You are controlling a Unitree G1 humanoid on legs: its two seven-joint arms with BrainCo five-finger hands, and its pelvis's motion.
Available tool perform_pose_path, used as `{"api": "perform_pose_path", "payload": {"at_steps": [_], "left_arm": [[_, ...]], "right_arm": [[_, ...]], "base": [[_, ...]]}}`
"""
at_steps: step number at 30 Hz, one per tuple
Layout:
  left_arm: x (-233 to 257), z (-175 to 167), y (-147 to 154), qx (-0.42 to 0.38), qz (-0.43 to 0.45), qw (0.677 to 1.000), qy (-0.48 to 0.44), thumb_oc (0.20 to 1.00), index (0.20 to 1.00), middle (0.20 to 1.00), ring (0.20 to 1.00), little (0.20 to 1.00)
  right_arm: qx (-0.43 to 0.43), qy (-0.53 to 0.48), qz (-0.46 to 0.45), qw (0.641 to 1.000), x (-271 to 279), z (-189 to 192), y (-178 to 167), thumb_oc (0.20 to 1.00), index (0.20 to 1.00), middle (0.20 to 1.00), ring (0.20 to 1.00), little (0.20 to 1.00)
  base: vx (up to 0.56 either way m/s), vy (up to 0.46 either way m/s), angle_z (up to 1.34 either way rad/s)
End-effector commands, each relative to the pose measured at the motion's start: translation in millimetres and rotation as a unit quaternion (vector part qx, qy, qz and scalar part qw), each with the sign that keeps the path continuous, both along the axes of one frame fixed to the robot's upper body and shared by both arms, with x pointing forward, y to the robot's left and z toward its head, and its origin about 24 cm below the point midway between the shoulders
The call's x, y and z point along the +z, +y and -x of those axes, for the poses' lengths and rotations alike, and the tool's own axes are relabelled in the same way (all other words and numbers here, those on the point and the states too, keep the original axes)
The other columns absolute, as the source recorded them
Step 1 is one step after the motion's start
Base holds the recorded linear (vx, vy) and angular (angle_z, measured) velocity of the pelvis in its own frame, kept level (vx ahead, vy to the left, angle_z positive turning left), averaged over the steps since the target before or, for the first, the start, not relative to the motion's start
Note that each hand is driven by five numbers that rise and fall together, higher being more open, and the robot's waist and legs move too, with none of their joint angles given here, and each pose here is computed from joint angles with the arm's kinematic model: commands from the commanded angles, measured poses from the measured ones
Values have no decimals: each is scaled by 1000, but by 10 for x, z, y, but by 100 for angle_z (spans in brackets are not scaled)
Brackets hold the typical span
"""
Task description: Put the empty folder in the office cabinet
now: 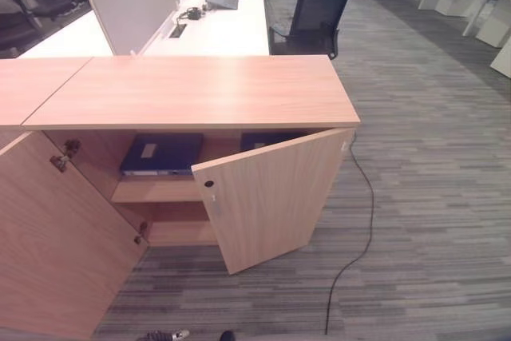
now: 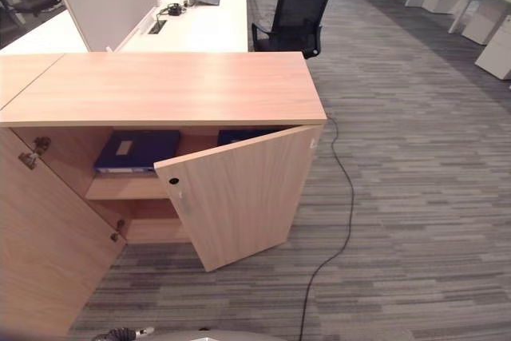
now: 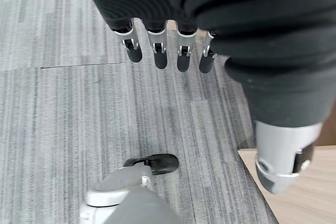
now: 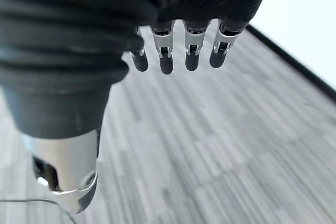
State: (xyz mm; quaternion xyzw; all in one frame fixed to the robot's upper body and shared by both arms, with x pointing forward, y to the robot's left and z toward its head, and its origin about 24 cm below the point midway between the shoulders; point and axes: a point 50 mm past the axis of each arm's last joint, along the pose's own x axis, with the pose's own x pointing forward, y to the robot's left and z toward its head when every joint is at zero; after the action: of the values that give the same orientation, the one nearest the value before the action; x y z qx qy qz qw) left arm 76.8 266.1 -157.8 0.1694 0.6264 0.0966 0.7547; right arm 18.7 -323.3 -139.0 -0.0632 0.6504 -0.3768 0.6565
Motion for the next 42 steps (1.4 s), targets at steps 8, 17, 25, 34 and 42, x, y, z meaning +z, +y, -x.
{"api": "perform_pose_path", "payload": {"at_steps": [8, 17, 25, 34, 42], "left_arm": [[118, -434, 40, 5, -2, 997, -76, 1000, 1000, 1000, 1000, 1000], [115, -623, -199, -30, 33, 992, -114, 1000, 1000, 1000, 1000, 1000], [112, -696, -459, -59, 59, 985, -154, 1000, 1000, 1000, 1000, 1000], [239, -762, -331, -36, 53, 975, -214, 1000, 1000, 1000, 1000, 1000], [679, -1219, -39, -36, 7, 940, -339, 1000, 1000, 1000, 1000, 1000]], "right_arm": [[5, -18, -97, 995, -216, -141, 566, 1000, 1000, 1000, 1000, 1000], [58, -42, -106, 992, -214, -437, 644, 1000, 1000, 1000, 1000, 1000], [150, -54, -99, 982, -173, -747, 666, 1000, 1000, 1000, 1000, 1000], [147, -46, -99, 983, -161, -680, 574, 1000, 1000, 1000, 1000, 1000], [97, -52, -111, 988, -200, -504, 587, 1000, 1000, 1000, 1000, 1000]], "base": [[-96, -33, 53], [45, -3, 101], [96, 86, 37], [177, 217, 51], [94, -69, 127]]}}
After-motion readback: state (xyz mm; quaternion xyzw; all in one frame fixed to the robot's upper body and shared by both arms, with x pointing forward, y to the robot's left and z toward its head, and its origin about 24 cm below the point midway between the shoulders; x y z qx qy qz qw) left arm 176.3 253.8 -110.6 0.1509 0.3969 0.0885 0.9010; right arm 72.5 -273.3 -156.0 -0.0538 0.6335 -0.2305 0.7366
